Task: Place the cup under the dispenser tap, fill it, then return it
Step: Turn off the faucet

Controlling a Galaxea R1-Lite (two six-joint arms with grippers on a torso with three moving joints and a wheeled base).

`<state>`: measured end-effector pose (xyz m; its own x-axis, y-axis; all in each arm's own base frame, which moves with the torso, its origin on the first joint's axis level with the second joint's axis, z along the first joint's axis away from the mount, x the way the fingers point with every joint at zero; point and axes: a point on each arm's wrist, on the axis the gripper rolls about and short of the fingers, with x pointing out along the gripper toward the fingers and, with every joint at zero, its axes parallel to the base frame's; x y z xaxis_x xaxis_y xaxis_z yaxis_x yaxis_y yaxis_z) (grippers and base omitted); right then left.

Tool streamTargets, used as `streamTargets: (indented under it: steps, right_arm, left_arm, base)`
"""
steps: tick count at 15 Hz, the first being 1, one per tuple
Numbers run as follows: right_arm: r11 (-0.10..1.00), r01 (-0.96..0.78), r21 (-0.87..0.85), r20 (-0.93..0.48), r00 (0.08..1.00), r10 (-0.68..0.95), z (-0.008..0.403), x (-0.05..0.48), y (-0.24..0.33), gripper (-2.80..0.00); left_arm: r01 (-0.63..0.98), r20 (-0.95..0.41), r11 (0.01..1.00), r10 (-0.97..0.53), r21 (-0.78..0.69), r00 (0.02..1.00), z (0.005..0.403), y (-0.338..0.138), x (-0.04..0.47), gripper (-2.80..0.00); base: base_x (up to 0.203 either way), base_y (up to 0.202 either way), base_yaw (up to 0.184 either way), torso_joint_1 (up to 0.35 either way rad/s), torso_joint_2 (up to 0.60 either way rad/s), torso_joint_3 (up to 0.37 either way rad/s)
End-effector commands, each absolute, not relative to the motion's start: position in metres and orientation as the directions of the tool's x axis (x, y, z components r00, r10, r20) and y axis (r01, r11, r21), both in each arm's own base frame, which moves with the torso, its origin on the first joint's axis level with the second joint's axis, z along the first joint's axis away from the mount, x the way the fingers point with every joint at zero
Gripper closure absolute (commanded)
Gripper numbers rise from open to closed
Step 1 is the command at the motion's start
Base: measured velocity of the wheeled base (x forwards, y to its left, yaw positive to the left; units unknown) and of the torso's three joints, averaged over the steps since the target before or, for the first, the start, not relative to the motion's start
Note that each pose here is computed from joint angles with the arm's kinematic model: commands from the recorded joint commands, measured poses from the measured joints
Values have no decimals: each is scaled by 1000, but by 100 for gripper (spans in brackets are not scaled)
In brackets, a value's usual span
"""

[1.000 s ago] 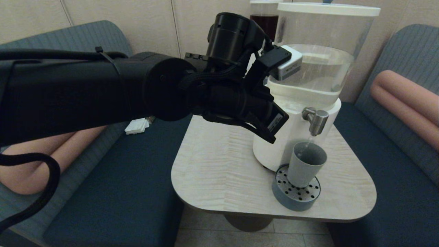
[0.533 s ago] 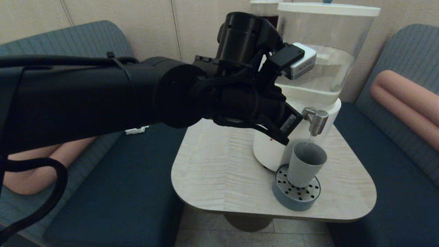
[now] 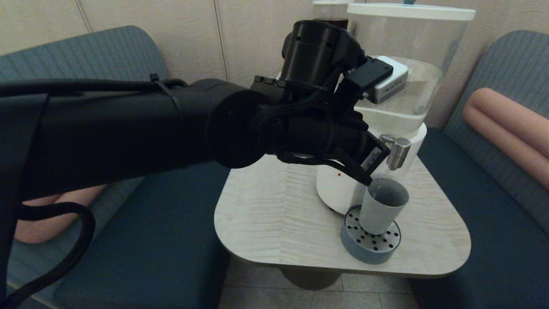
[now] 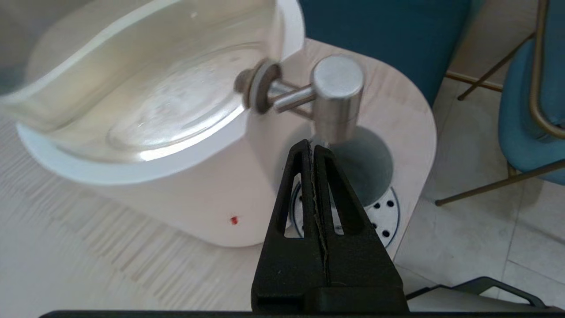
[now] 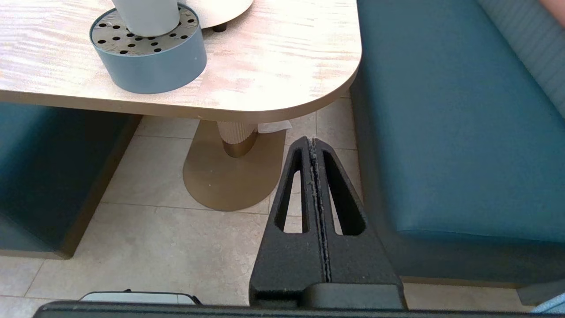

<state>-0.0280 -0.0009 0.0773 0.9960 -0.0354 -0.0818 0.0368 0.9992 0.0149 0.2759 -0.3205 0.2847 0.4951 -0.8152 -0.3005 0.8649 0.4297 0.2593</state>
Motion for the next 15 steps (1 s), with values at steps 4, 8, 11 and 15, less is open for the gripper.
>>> streamTargets:
  steps: [4, 8, 11, 15]
  right_arm:
    - [999, 37, 17, -83, 996, -35, 77, -28, -1, 0]
    - [999, 37, 15, -83, 996, -35, 77, -28, -1, 0]
    - [999, 37, 16, -83, 996, -35, 77, -28, -1, 0]
    - [999, 37, 17, -83, 996, -35, 77, -28, -1, 0]
  left_arm:
    - [862, -282, 435, -819, 260, 499, 280, -326, 280, 0]
    - [860, -269, 438, -822, 264, 501, 275, -331, 284, 0]
    - [857, -257, 440, -825, 267, 503, 275, -332, 285, 0]
    - [855, -247, 444, -826, 269, 507, 275, -333, 286, 0]
  base:
    - [0, 0, 0, 0, 0, 0]
    - [0, 0, 0, 0, 0, 0]
    - [0, 0, 0, 0, 0, 0]
    - [0, 0, 0, 0, 0, 0]
